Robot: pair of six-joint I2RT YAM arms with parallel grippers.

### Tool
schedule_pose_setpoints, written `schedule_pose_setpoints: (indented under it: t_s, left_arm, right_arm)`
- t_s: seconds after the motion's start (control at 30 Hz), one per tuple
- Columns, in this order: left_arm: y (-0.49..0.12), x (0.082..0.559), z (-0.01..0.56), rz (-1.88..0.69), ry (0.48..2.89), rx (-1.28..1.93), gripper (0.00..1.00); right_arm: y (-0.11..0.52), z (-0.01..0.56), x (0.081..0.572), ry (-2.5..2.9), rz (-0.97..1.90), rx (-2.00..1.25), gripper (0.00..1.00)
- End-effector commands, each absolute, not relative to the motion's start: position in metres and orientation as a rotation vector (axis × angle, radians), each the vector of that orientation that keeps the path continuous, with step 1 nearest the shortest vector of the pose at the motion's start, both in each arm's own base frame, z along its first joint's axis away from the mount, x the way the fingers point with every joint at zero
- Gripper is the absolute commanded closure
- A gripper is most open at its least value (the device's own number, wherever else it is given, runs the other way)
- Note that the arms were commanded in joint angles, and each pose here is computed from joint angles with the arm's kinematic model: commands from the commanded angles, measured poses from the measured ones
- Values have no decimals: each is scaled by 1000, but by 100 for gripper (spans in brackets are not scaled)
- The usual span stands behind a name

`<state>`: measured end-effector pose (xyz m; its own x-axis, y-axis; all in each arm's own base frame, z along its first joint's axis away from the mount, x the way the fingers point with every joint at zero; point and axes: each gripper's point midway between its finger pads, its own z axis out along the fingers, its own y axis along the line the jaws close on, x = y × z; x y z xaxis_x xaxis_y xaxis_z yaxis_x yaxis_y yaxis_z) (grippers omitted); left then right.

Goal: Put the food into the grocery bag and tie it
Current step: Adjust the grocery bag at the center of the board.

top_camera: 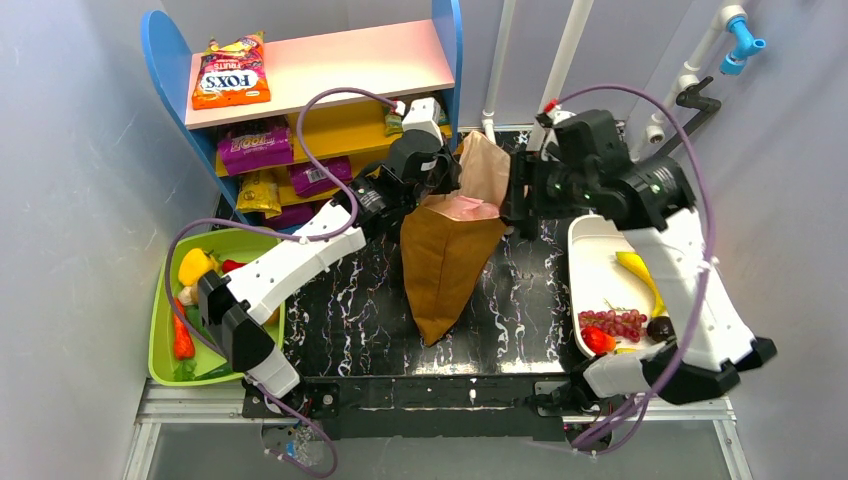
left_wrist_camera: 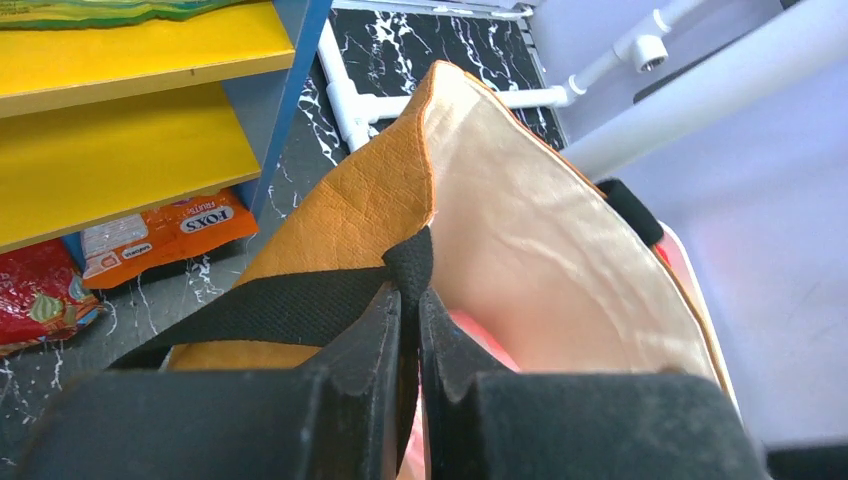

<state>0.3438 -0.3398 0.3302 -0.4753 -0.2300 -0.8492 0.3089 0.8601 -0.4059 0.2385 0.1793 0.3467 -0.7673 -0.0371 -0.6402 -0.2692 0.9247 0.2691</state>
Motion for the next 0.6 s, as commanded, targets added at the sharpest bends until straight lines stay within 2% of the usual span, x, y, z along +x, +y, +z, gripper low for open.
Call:
schedule_pose_setpoints:
  t_s: [0.0, 0.17, 0.37, 0.53, 0.57]
  left_arm:
    - [-334, 359, 362, -663, 1866, -114, 100]
    - [-325, 371, 382, -633, 1790, -210, 100]
    - [-327, 375, 382, -641, 1746, -283, 100]
    - [-346, 365, 375, -708, 1768, -208, 100]
    - [-347, 364, 375, -715, 1772, -196, 94]
  right_arm:
    - [155, 359, 218, 2353, 438, -173, 20]
    - [139, 367, 206, 2280, 441, -104, 17]
    - [164, 346, 186, 2295, 657, -174, 17]
    - [175, 334, 176, 2326, 745, -213, 17]
    - [176, 332, 175, 2330, 756, -213, 17]
